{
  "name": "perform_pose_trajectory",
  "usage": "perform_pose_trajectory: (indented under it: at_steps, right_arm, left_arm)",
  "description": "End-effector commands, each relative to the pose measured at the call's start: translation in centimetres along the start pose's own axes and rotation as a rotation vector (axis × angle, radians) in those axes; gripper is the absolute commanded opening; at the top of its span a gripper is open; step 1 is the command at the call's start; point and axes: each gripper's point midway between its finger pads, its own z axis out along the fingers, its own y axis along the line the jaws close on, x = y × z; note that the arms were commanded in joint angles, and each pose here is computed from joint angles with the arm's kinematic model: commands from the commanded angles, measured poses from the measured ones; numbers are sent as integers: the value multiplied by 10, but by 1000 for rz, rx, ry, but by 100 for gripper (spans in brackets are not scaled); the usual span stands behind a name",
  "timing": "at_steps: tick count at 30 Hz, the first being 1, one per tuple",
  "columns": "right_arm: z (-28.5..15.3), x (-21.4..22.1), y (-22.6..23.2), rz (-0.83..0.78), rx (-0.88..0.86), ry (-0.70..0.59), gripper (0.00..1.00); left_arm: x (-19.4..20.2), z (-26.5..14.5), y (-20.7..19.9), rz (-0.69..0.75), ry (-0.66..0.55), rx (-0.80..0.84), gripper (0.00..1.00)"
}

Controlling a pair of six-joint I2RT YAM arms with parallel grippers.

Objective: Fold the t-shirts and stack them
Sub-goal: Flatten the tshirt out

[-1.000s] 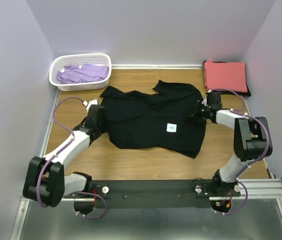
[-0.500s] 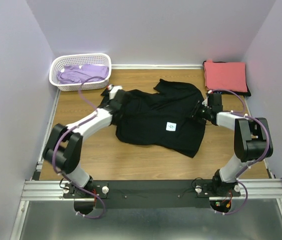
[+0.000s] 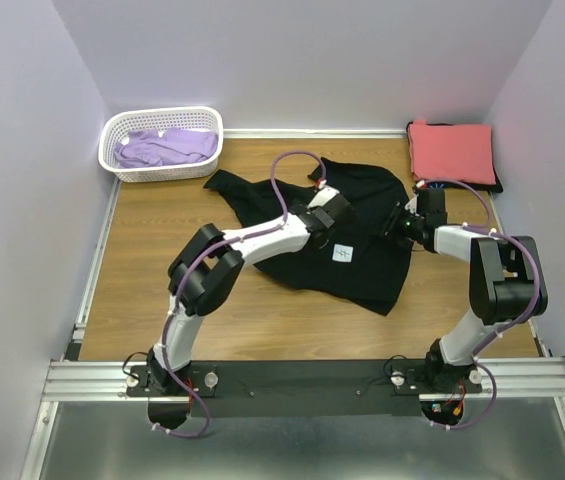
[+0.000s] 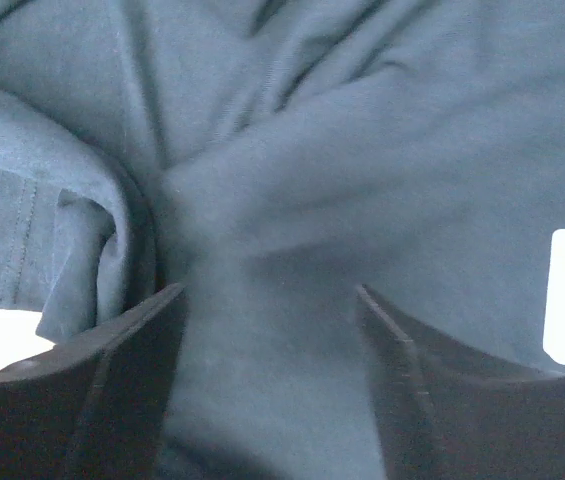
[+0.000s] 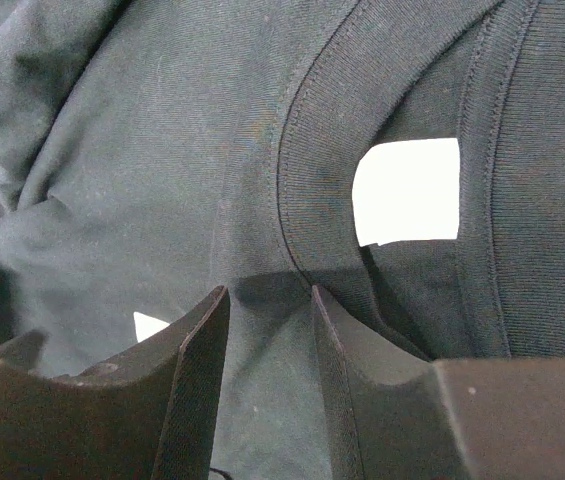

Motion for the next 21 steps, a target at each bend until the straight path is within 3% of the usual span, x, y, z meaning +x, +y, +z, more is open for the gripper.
perform_pose_trajectory:
  at_steps: [1, 7, 10, 14, 21]
  right_arm:
    - [-1, 53, -33, 25, 97, 164, 47]
    - [-2, 56, -32, 23, 88, 172, 47]
    - [-2, 53, -31, 21, 85, 165, 47]
    - [-2, 56, -32, 21, 85, 174, 47]
    - [0, 55, -33, 25, 89, 175, 47]
  left_arm:
    - [-45, -52, 29, -145, -147, 35, 79]
    - [-37, -85, 80, -501, -231, 185, 79]
    - [-20, -76, 112, -662, -257, 272, 82]
    - [12, -49, 143, -774, -215, 263, 82]
    - [10, -19, 149, -884, -186, 306, 79]
